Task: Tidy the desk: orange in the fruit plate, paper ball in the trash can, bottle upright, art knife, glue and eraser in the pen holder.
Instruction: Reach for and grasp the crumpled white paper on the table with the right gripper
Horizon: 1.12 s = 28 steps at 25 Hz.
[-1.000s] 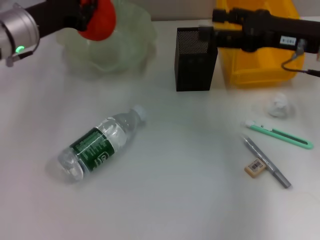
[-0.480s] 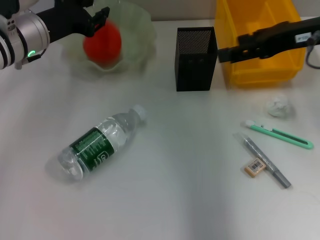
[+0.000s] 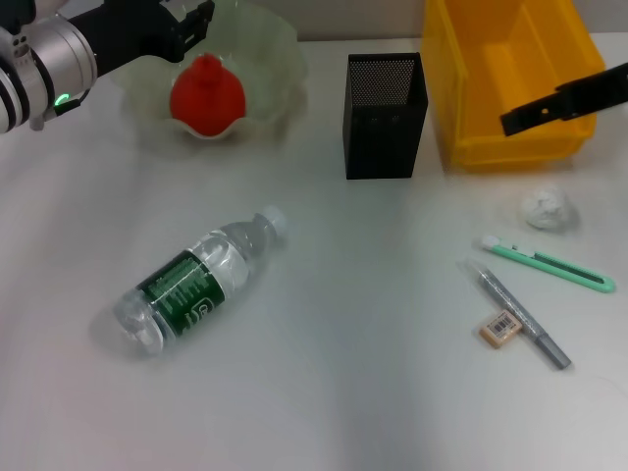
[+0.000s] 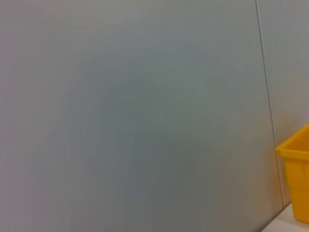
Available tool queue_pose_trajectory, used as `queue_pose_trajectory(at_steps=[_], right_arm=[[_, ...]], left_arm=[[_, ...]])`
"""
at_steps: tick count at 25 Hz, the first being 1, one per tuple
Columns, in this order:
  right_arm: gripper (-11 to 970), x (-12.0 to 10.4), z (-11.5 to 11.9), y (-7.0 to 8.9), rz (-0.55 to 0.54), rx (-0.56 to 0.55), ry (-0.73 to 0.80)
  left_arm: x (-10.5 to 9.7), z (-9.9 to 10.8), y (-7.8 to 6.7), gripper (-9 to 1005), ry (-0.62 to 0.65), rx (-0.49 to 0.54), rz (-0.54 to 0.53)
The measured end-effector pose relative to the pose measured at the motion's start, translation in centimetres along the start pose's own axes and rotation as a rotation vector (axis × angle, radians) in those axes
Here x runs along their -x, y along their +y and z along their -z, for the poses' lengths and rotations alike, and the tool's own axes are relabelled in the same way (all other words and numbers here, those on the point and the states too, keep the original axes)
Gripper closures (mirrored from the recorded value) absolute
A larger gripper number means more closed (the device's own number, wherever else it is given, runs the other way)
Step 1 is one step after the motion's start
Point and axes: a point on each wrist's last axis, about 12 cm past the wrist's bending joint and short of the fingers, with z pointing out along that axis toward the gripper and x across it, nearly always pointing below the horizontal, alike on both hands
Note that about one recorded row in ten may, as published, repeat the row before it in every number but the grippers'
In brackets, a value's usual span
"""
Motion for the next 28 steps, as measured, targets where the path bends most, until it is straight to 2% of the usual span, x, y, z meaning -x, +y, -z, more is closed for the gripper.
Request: queue_pose_trajectory(at_steps=[6,10,16,28], right_arm=[[117,-0.9,-1.7,-1.7,-0.081,-0.062,0.038],[117,-1.5,-2.5,-2.2,-0.113,-0.069,0.069],[118,-2.2,-3.2,-3.2,-0.158,-0.141,0.136],[117,-3.0,-5.2,-3.4,-0.174,-0.131,0.178]], left_arm=[[-0.6,0.6,0.3,519,-0.004,0.025,0.032],[-1.1,1.0,0.3,517,-0.002,0.031,0.046],[-1.7,1.6,0.4,513,-0.007,0.044,0.072],[-1.9,2.1,0.2,506,-0.034,0.034,0.068]])
